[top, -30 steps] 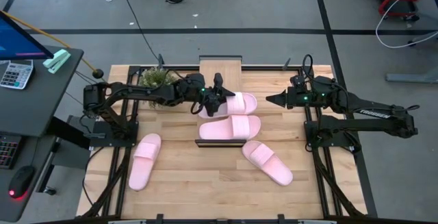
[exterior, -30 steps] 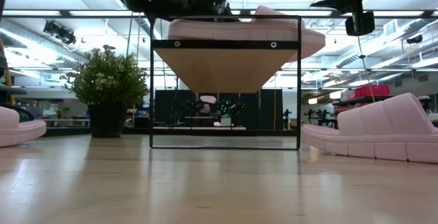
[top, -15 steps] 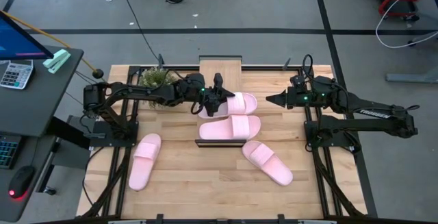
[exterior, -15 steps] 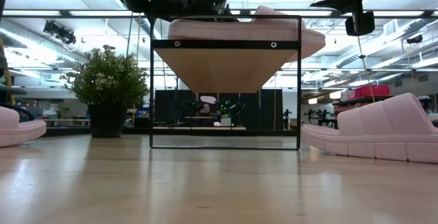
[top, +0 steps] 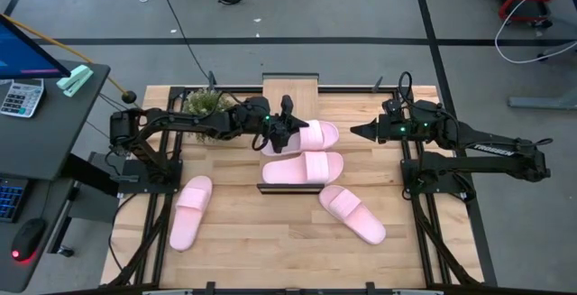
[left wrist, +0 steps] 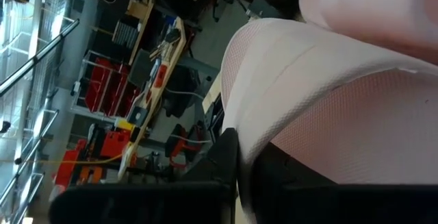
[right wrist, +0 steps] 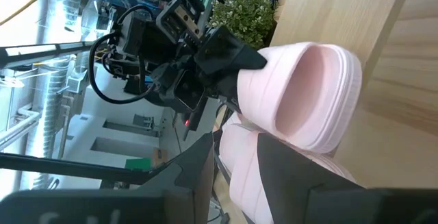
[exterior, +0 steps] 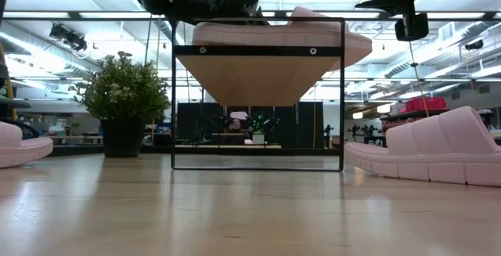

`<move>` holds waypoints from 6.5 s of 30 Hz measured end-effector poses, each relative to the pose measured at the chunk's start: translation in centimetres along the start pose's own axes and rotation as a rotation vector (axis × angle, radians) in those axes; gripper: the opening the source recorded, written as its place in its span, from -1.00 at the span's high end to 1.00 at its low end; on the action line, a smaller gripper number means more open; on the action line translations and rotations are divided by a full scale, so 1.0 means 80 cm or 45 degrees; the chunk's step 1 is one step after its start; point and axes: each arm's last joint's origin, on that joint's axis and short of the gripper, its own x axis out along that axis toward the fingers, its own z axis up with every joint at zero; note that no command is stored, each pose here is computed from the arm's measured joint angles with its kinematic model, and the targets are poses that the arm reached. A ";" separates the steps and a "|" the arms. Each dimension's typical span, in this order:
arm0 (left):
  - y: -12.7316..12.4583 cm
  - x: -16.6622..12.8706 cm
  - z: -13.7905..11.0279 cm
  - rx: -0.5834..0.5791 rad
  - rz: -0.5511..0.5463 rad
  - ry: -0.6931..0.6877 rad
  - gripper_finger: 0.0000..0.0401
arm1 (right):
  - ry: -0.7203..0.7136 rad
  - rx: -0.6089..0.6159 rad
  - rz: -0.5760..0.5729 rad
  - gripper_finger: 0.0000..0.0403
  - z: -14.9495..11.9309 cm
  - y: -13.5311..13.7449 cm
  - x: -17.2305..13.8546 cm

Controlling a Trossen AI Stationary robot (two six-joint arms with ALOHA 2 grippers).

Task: Pick and place slides into the shelf
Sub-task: Put the pink slide on the shelf

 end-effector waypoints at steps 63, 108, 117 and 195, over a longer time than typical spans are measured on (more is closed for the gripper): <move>-0.004 -0.003 -0.006 -0.212 -0.084 0.023 0.32 | 0.018 -0.009 0.007 0.40 0.000 0.000 0.000; 0.018 -0.006 0.004 -0.418 -0.338 0.088 0.31 | 0.018 -0.013 0.007 0.40 -0.001 0.000 0.000; 0.017 -0.006 0.010 -0.508 -0.376 0.028 0.23 | 0.018 -0.019 0.007 0.40 -0.001 0.000 0.000; 0.049 -0.096 0.028 -0.918 -0.619 0.256 0.10 | 0.071 -0.012 -0.021 0.40 -0.003 -0.003 0.000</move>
